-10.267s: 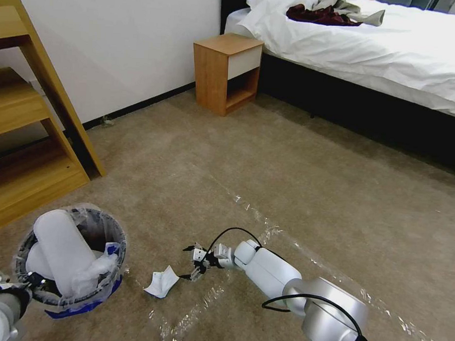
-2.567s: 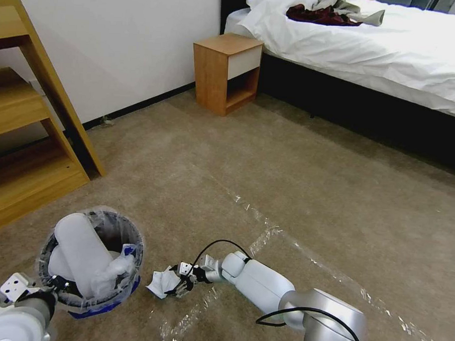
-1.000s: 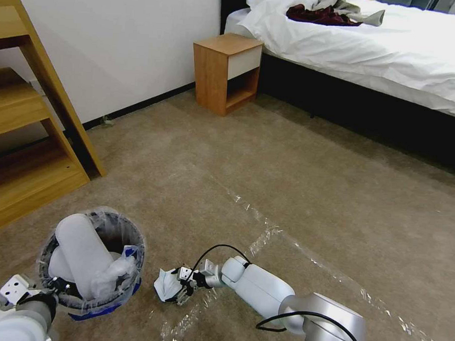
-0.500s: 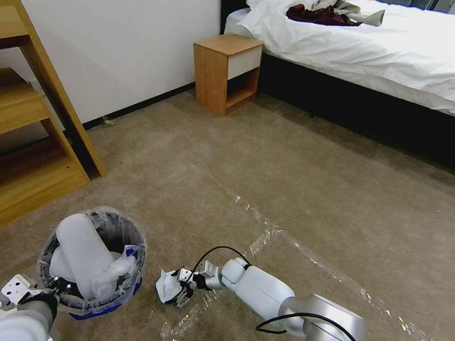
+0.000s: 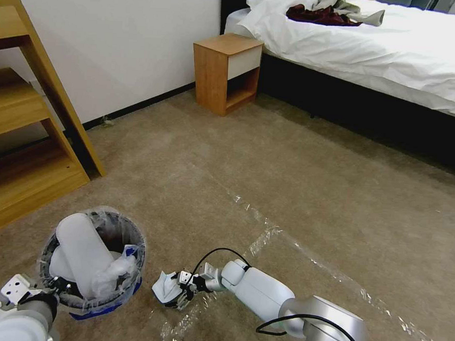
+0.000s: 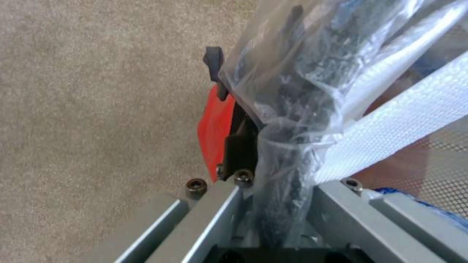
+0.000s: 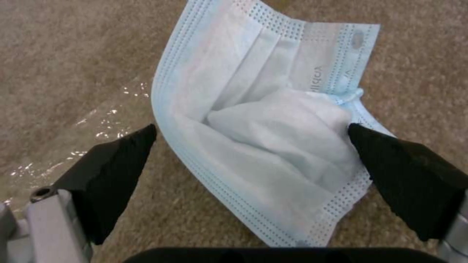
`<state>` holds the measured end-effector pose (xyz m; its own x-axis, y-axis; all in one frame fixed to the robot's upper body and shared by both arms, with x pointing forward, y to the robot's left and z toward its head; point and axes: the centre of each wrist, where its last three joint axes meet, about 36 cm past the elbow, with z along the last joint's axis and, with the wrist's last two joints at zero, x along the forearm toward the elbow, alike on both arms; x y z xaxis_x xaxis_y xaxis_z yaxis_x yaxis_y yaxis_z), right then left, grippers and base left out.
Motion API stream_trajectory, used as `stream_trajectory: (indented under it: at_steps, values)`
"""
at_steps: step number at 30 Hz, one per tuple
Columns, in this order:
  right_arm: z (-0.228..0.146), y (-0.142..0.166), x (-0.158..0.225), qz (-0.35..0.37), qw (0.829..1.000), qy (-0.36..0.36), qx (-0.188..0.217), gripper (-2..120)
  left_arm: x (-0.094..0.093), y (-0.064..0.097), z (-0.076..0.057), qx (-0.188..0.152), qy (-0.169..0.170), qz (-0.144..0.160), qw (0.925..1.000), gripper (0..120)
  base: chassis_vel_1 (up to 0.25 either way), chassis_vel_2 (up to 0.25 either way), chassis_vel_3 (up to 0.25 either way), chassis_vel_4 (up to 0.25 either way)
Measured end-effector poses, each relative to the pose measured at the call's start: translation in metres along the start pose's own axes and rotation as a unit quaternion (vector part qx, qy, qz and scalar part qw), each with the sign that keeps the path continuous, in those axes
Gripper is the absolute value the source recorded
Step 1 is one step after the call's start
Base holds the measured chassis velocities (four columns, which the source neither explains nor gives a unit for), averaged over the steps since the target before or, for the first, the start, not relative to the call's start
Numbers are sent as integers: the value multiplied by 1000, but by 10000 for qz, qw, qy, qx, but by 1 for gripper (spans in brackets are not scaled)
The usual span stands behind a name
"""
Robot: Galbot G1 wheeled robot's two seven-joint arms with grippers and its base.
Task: Pick up the trash bin and place the garbage on the floor into it.
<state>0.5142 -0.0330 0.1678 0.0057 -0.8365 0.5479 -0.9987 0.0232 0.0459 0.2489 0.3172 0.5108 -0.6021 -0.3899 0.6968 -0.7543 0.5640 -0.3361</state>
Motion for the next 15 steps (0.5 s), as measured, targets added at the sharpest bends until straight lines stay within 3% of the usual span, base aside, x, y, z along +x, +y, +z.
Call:
stream_trajectory:
  at_steps: [11,15]
  values:
    - [0,-1,1,50,10000,-10,-30,100,1,1,0,-14,-6,-16,10000,0,0,0,0,0]
    - [0,-1,1,20,10000,-30,-62,87,1,1,1,-15,-15,-10,10000,0,0,0,0,0]
